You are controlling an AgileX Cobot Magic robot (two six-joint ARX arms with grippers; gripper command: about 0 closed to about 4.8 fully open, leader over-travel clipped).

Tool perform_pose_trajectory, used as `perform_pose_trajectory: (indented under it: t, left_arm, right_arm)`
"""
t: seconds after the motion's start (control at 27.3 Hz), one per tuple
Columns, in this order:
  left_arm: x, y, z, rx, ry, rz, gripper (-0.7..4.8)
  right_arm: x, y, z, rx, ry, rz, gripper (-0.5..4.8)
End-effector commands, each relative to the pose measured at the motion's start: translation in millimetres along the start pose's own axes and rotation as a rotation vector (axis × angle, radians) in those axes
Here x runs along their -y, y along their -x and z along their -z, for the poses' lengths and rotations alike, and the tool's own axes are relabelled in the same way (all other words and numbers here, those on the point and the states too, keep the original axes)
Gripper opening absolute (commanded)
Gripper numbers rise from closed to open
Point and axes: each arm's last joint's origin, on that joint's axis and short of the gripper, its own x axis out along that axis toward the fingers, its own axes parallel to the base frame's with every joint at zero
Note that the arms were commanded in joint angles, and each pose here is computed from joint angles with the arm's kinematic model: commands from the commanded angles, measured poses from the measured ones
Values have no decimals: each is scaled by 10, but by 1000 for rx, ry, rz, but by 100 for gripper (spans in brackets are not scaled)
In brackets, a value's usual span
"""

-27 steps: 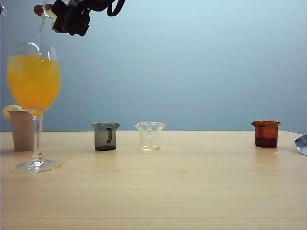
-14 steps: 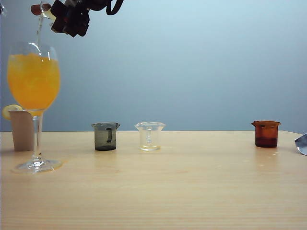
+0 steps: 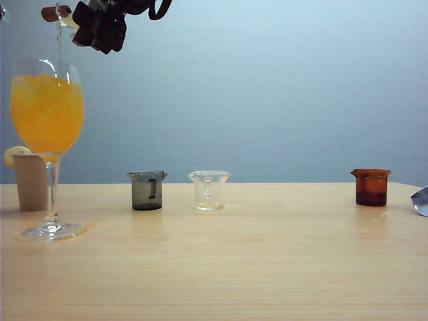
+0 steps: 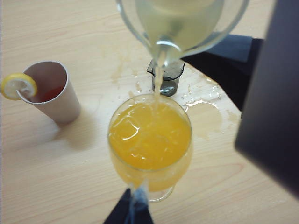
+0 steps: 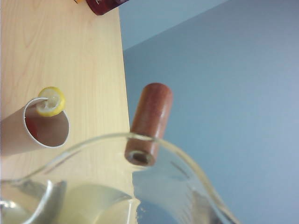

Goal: Pick up the third measuring cup from the left, pour the pineapple juice inside into the goblet, and finally put the measuring cup back in its original place.

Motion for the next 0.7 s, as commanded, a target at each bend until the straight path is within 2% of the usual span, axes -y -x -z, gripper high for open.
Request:
perform_pose_trajectory:
  t: [0.04,0.18,0.7]
  left_arm:
    - [-1,14,-16,15,1,2,-4]
    - [-1,14,-16,15,1,2,-4]
    - [-1,14,-16,15,1,2,-4]
  right_arm:
    - [72,27,-52,20,6,38,241]
    - [70,27,-57,20,54,38,241]
    - [67,27,-64,21,108,37,241]
